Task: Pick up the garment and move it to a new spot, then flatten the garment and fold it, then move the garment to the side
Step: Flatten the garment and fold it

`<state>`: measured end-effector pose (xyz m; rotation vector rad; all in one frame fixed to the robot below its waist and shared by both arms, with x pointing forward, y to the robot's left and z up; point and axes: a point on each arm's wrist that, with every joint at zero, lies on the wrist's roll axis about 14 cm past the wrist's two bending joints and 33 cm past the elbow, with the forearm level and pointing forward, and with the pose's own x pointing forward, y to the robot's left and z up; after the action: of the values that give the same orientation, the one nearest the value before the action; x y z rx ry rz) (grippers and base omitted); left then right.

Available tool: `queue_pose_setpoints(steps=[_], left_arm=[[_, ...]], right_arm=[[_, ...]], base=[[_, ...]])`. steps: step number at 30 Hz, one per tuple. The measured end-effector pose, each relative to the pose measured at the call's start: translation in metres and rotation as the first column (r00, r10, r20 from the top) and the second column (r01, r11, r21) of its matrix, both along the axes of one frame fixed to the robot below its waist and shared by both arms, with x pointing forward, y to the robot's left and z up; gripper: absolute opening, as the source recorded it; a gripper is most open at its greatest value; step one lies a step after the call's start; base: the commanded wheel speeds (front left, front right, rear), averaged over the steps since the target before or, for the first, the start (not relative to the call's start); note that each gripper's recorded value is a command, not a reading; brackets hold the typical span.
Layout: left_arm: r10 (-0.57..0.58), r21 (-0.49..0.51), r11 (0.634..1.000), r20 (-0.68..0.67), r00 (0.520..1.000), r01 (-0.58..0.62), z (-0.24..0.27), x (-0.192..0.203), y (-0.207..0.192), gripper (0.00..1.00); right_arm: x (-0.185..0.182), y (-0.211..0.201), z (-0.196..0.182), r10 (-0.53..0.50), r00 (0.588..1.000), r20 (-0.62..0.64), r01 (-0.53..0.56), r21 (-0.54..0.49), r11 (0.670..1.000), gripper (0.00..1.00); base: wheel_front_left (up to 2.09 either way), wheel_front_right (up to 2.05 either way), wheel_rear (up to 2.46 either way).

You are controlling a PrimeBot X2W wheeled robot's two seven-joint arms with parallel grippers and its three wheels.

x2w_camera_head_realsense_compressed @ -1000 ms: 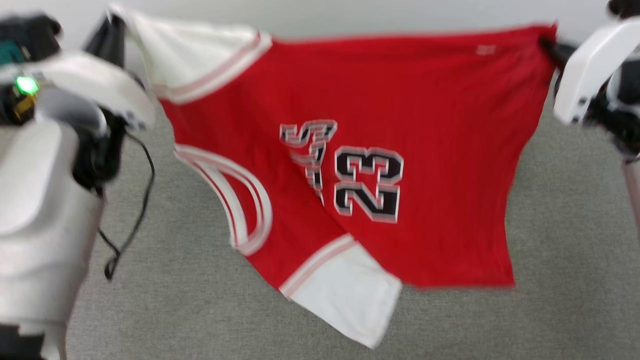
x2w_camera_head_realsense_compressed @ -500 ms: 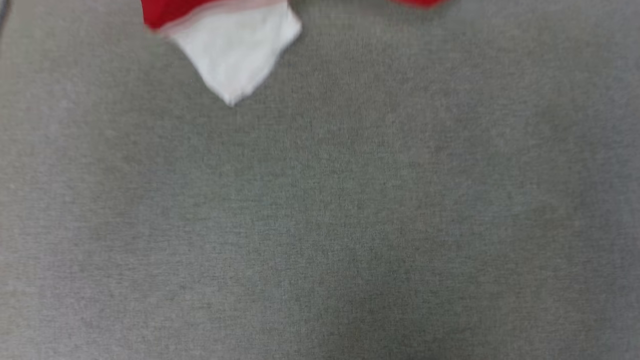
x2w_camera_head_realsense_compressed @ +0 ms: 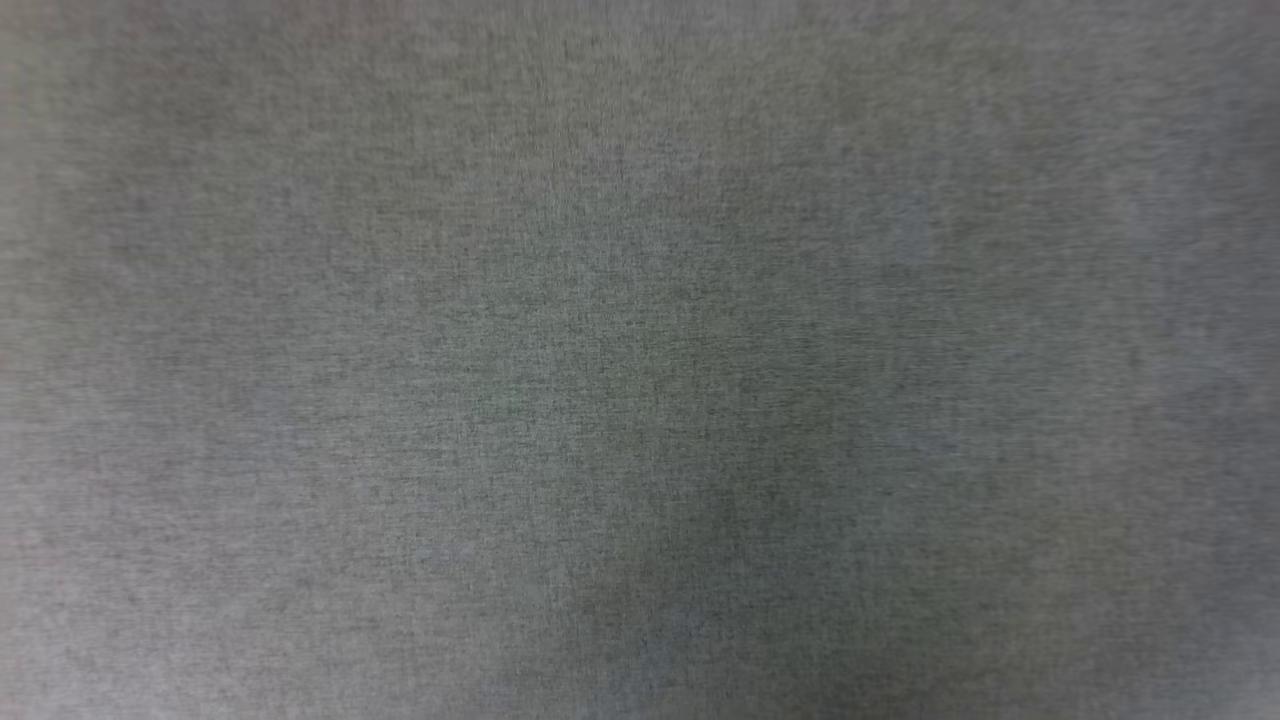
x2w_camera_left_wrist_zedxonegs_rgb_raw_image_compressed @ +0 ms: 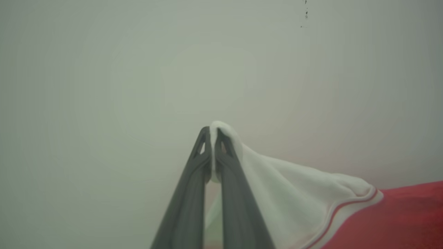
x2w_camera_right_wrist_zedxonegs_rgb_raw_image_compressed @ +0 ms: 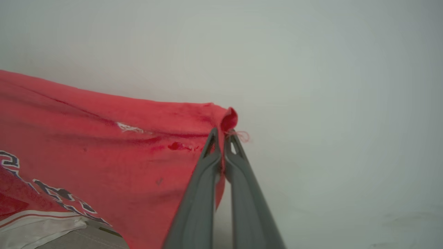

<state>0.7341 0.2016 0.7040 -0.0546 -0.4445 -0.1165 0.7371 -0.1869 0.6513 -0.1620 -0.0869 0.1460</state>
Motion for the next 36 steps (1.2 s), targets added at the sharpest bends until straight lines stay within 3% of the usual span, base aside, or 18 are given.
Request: queue_pose_setpoints(steps=[7,15,24,36], left_arm=[[-0.003,-0.046,0.999,-0.168,0.986,-0.005,-0.094,0.02,0.004,0.0],[-0.019,-0.12,0.992,-0.35,0.937,-0.024,-0.163,-0.005,0.017,0.0],[-0.005,-0.163,0.982,-0.509,0.861,-0.091,-0.214,-0.098,0.048,0.0],[0.025,-0.188,0.964,-0.645,0.764,-0.19,-0.255,-0.27,0.059,0.0]], right_arm=[[0.023,0.017,-0.084,0.037,0.988,-0.15,-0.035,0.018,0.999,0.0],[0.005,0.032,-0.132,0.084,0.966,-0.246,-0.076,0.043,0.996,0.0],[-0.085,0.032,-0.174,0.139,0.926,-0.352,-0.116,0.087,0.989,0.0],[-0.239,0.015,-0.204,0.151,0.867,-0.475,-0.065,0.193,0.979,0.0]], base=[[0.0,0.0,0.0],[0.0,0.0,0.0],[0.0,0.0,0.0],[0.0,0.0,0.0]])
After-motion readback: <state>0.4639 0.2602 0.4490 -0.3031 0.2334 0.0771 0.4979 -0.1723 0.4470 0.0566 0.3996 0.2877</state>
